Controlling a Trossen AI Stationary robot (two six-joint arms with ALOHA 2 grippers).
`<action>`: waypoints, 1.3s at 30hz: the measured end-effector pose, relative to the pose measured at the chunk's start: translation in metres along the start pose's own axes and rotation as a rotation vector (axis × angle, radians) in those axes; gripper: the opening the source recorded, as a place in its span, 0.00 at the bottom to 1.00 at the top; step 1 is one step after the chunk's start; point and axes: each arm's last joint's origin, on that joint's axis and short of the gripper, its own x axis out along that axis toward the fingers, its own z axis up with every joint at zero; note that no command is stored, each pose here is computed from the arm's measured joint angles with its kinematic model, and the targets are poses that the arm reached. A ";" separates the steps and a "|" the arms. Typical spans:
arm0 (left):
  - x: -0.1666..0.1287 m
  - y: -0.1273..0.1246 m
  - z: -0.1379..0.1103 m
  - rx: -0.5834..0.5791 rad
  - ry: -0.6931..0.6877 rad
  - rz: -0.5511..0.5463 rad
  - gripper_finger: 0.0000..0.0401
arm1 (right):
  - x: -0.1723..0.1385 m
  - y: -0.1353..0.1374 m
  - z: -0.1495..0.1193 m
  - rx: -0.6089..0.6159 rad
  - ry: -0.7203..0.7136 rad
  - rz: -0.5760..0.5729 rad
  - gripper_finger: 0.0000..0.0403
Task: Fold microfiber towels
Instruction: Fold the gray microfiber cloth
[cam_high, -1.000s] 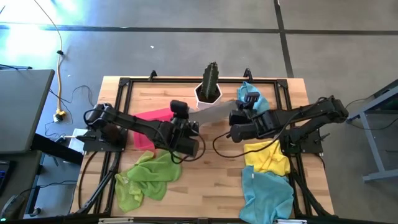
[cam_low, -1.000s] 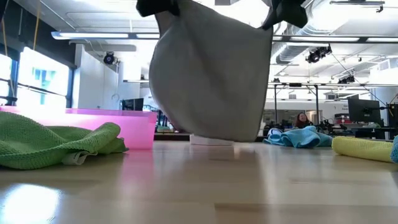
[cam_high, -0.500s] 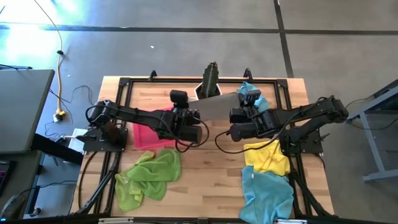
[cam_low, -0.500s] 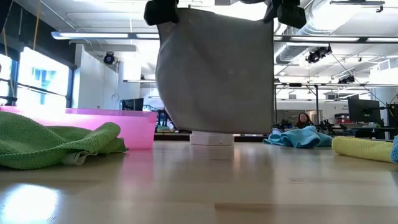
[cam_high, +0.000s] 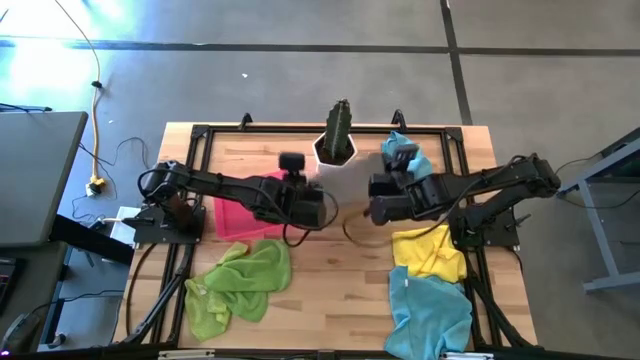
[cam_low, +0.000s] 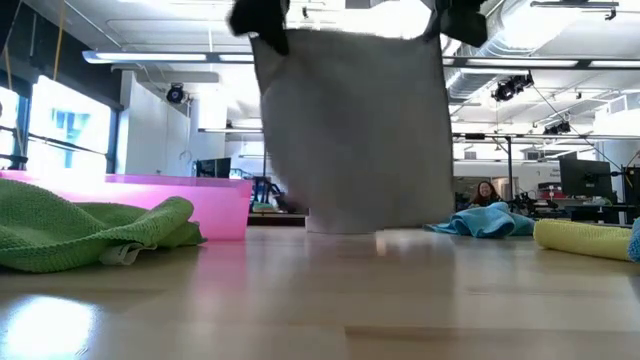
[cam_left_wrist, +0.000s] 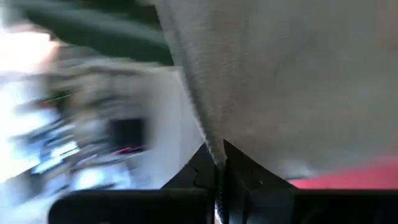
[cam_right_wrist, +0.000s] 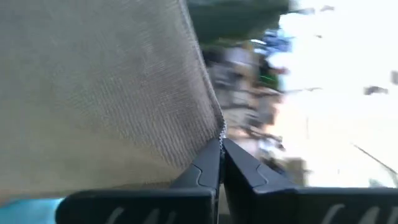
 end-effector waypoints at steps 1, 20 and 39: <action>0.000 0.002 0.000 -0.023 -0.002 0.071 0.00 | 0.000 -0.001 0.000 -0.001 0.001 -0.012 0.00; -0.008 0.004 0.003 0.093 -0.022 0.277 0.00 | 0.006 -0.003 -0.003 -0.087 0.037 -0.053 0.00; -0.044 -0.038 0.009 0.074 -0.172 -0.372 0.00 | -0.028 0.026 -0.003 0.090 -0.037 0.711 0.00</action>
